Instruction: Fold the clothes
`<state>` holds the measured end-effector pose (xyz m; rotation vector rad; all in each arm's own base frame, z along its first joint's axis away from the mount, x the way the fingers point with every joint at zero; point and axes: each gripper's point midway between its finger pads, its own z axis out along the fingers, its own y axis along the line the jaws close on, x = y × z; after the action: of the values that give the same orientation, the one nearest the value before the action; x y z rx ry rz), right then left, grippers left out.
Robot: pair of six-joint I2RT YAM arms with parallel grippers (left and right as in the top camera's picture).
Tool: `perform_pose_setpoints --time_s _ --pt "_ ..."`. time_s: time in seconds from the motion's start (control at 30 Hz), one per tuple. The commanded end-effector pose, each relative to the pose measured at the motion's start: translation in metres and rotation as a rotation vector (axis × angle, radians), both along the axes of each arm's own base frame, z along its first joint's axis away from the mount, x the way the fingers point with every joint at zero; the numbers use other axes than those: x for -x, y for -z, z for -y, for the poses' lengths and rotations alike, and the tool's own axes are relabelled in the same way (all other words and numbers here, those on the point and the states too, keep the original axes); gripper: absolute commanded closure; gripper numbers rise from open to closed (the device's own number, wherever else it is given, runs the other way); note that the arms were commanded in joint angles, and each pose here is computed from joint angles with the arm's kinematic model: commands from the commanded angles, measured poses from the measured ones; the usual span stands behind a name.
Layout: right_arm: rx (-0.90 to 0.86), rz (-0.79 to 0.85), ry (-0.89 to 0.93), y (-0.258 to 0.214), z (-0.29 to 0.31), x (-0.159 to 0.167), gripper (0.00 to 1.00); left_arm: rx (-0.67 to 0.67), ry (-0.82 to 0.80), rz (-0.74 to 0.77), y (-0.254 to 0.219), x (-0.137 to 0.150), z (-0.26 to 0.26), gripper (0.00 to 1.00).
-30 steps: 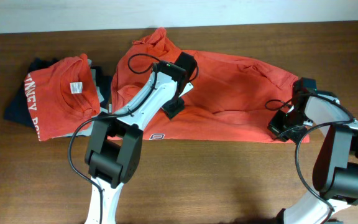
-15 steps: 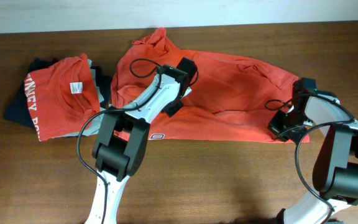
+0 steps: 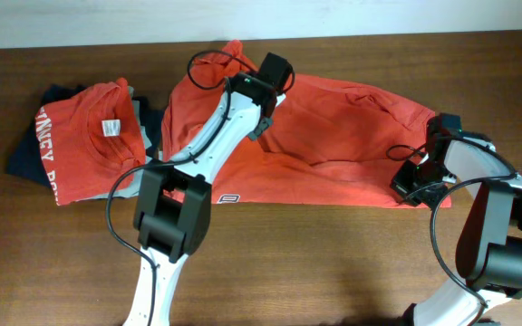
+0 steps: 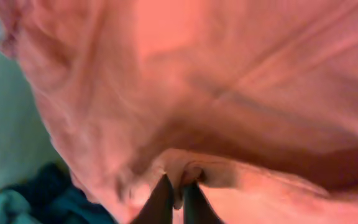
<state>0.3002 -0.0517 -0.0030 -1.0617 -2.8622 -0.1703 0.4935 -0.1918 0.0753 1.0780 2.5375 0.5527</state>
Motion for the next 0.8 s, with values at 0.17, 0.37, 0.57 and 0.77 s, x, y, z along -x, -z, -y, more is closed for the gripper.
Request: perform_pose_setpoints --time_s 0.17,0.37,0.57,0.77 --pt "0.099 -0.107 0.003 0.019 0.017 0.024 0.96 -0.023 -0.006 -0.065 0.006 0.005 -0.018 0.05" --pt "0.099 -0.107 0.003 0.019 0.017 0.024 0.96 -0.009 -0.097 -0.219 0.007 0.044 -0.028 0.15" --pt "0.090 -0.105 0.004 0.019 0.015 0.024 0.96 0.030 -0.077 -0.265 0.033 0.048 -0.021 0.34" --pt "0.084 -0.104 0.005 0.018 0.014 0.024 0.96 0.025 -0.083 -0.198 0.054 0.028 -0.024 0.52"
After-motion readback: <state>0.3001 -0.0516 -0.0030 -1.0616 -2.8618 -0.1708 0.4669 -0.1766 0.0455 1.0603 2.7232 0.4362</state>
